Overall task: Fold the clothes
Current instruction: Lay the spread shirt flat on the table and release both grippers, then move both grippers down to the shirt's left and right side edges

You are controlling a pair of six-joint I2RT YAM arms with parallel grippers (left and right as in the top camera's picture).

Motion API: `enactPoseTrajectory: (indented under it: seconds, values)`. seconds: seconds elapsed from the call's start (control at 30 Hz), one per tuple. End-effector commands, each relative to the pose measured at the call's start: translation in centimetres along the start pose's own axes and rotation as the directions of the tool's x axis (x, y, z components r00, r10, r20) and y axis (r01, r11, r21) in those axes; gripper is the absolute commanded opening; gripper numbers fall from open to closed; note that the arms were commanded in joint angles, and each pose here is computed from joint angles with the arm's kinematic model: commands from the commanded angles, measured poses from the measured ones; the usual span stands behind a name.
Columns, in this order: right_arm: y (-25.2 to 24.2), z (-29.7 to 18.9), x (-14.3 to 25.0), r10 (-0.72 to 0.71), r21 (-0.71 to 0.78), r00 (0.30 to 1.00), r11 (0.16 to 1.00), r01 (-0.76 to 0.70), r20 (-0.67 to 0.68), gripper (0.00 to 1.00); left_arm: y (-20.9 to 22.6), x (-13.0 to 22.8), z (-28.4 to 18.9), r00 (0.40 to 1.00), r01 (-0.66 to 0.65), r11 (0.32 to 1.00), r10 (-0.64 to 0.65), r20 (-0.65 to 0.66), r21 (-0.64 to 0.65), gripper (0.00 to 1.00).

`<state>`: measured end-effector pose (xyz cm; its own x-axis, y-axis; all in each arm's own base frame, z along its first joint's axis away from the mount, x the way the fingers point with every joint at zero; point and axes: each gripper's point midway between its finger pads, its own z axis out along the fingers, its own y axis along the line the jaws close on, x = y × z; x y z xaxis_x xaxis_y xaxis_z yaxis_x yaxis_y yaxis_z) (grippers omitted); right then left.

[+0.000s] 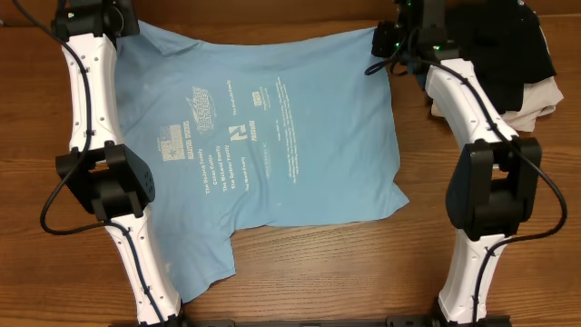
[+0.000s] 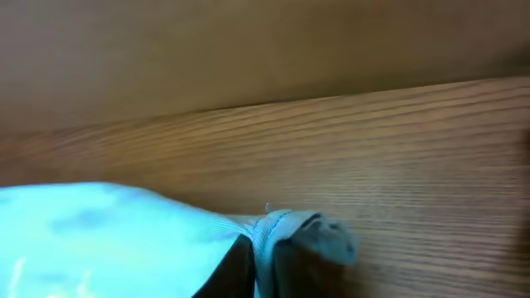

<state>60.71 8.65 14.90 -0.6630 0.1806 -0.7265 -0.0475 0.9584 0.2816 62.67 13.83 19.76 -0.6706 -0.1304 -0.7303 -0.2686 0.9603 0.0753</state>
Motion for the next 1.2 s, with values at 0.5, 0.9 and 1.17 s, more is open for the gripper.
enactPoseTrajectory:
  seconds: [0.5, 0.9, 1.17]
  values:
    - [-0.2, -10.3, -9.0, 0.031, 0.085, 0.984, 0.995, -0.046, 0.175, 1.00, -0.2, -6.6, -13.9, 0.983, 0.081, 0.991, -0.098, 0.154, 0.108, 1.00]
    - [2.9, -31.1, -6.0, 0.042, 0.106, 0.996, 0.993, -0.051, 0.082, 1.00, -1.7, -1.5, -32.3, 0.998, 0.027, 0.970, -0.042, 0.057, 0.240, 1.00]
    - [3.3, -37.5, -2.8, 0.106, 0.112, 0.992, 0.987, -0.112, 0.062, 1.00, -0.5, 2.3, -37.7, 0.995, 0.101, 0.971, -0.100, -0.015, 0.217, 1.00]
